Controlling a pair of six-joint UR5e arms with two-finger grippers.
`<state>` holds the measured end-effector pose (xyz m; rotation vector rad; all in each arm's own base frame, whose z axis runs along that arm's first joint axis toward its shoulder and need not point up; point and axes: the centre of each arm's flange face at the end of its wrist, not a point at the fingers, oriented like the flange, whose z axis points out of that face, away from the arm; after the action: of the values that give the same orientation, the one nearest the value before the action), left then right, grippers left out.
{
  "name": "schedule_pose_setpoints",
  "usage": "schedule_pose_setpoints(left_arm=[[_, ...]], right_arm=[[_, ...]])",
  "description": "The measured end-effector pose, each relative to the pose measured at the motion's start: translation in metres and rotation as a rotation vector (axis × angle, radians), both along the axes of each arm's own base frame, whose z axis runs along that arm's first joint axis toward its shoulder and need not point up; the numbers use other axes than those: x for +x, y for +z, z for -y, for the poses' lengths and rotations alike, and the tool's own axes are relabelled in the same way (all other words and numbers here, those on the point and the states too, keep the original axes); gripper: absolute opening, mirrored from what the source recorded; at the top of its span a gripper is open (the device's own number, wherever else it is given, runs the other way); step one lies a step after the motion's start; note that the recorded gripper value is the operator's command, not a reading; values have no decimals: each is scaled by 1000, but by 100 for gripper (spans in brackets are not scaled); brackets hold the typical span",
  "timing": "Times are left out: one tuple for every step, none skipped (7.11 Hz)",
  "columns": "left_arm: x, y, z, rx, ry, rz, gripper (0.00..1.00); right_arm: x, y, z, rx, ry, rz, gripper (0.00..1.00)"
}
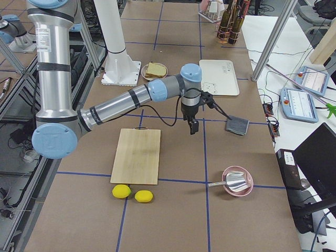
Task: Make sandwich and place on tray
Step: 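Move the left gripper toward the plate edge nearest it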
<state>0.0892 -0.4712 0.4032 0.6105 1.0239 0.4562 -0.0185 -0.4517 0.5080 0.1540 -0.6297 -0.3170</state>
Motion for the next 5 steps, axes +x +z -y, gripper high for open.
schedule_pose_setpoints(left_arm=[[61, -21, -5, -85, -17, -8, 100], [119, -45, -14, -163, -31, -31, 100], [172, -67, -29, -236, -51, -57, 100], [226, -87, -53, -316, -71, -88, 100], [274, -102, -82, -387, -90, -114, 100]], right_arm=[[45, 48, -36, -56, 13, -23, 100], [77, 85, -71, -101, 23, -30, 100], [97, 108, -96, -127, 29, -25, 100], [105, 119, -109, -143, 37, -10, 100], [107, 123, -113, -152, 44, 9, 100]])
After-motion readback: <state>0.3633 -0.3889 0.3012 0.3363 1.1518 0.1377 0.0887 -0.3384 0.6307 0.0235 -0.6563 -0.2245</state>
